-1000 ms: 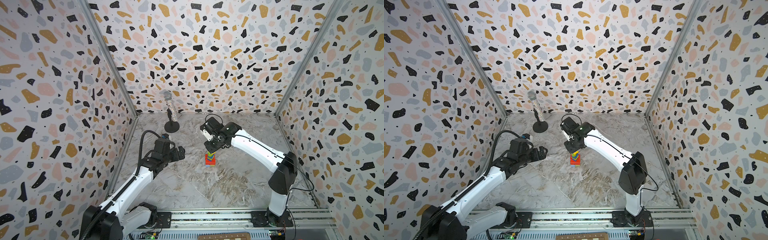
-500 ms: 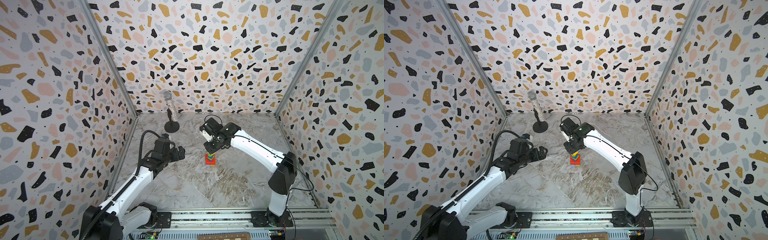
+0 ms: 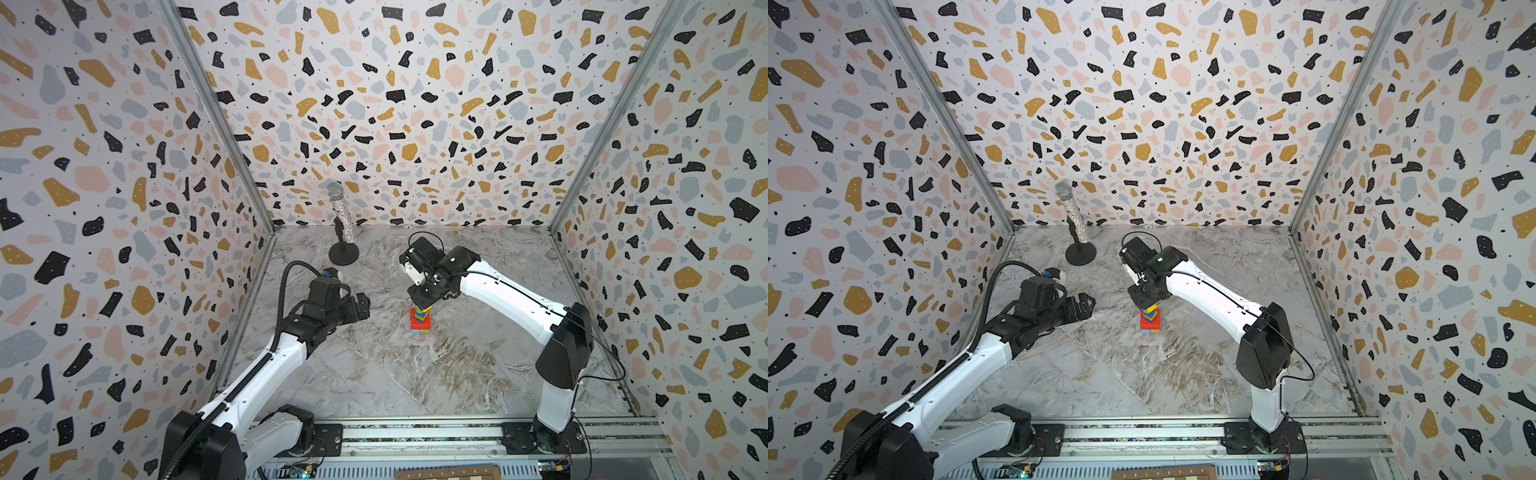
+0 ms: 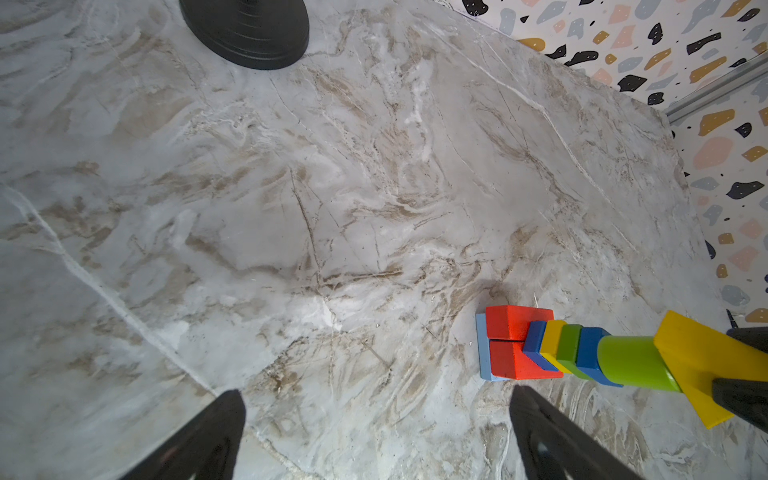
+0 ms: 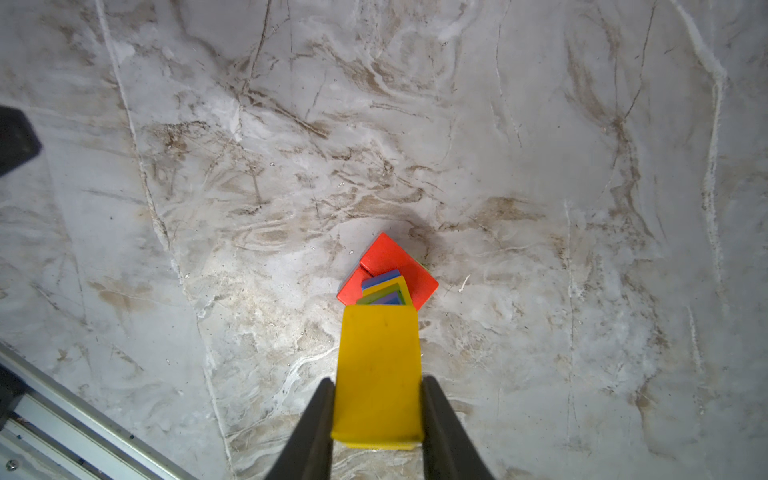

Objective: Build the wood block tower
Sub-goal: 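Lower the yellow block onto the cylinder top with the right gripper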

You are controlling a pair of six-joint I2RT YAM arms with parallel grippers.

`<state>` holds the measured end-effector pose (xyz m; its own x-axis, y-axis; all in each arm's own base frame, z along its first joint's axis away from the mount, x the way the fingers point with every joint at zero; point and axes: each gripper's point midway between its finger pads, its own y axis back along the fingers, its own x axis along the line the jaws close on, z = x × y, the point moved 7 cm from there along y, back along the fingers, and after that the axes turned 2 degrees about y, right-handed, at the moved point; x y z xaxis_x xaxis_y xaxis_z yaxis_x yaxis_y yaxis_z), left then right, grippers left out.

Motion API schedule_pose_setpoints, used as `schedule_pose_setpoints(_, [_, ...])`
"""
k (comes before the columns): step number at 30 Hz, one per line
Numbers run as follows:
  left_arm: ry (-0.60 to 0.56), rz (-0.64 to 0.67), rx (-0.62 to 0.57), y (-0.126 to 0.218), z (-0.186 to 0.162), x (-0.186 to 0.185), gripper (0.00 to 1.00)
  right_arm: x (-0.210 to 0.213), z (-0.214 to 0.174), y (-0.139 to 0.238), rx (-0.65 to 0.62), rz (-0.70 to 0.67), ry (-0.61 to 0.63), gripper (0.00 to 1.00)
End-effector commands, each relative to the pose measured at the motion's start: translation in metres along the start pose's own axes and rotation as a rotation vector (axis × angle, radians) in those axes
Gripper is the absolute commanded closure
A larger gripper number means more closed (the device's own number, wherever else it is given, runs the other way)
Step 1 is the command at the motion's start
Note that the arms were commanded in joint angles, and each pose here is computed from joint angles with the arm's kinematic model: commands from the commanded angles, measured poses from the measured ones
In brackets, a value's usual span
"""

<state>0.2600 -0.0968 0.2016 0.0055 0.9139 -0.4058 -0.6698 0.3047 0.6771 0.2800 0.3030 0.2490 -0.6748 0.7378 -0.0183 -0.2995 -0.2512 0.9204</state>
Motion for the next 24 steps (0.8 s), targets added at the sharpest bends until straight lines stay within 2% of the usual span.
schedule_pose_setpoints(1, [-0.007, -0.030, -0.030, 0.0024, 0.0039, -0.0025, 0.00, 0.0012, -0.0003, 0.0021, -0.003, -0.006, 0.000, 0.70])
schedule_pose_setpoints(18, [-0.010, -0.029, -0.027, 0.0018, 0.0042, -0.0028, 0.00, 0.0001, 0.0031, 0.0021, -0.004, -0.020, 0.003, 0.70])
schedule_pose_setpoints(24, [-0.011, -0.034, -0.027, 0.0024, 0.0041, -0.0033, 0.00, 0.0001, 0.0040, 0.0040, -0.012, -0.019, -0.002, 0.67])
